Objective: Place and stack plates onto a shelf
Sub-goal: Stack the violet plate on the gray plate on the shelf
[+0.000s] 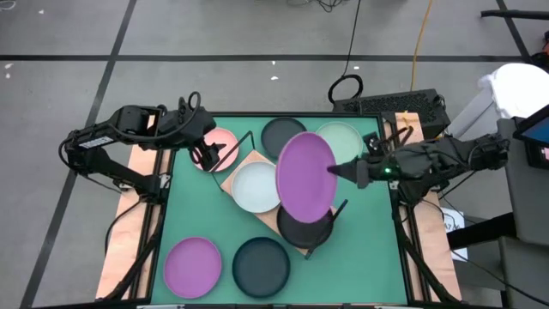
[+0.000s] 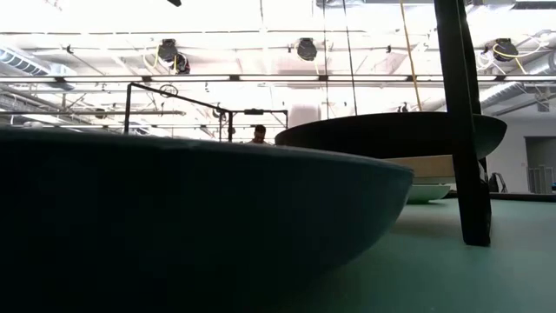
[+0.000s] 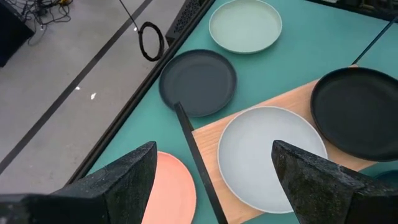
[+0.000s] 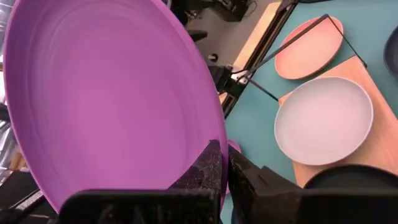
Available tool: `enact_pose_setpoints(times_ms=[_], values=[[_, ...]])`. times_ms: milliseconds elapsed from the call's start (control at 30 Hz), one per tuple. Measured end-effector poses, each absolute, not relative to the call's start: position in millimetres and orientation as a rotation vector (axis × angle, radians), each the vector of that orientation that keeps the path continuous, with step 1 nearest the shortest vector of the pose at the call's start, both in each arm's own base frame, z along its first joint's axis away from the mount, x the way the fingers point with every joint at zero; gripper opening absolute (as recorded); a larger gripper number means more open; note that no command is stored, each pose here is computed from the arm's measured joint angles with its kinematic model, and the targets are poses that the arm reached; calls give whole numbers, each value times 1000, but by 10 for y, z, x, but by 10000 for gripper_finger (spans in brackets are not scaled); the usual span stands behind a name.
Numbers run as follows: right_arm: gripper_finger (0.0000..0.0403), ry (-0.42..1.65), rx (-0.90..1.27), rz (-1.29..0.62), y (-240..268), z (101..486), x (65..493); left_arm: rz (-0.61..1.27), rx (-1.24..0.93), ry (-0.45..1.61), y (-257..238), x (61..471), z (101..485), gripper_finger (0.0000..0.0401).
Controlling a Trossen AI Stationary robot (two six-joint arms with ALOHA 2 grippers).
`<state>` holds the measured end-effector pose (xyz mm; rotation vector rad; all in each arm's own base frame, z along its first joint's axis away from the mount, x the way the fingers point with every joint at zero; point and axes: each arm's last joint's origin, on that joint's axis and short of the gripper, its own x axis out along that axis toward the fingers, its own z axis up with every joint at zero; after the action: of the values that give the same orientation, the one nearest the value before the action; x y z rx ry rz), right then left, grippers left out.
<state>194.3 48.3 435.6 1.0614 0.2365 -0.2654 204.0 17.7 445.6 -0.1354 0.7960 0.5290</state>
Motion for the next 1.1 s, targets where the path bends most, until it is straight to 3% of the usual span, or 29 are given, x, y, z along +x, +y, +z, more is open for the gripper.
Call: enact_pose_setpoints(times_ms=[1100], values=[[0, 419, 1145, -323, -231, 3888, 2802, 527, -182, 736, 146, 1860, 4547, 321]])
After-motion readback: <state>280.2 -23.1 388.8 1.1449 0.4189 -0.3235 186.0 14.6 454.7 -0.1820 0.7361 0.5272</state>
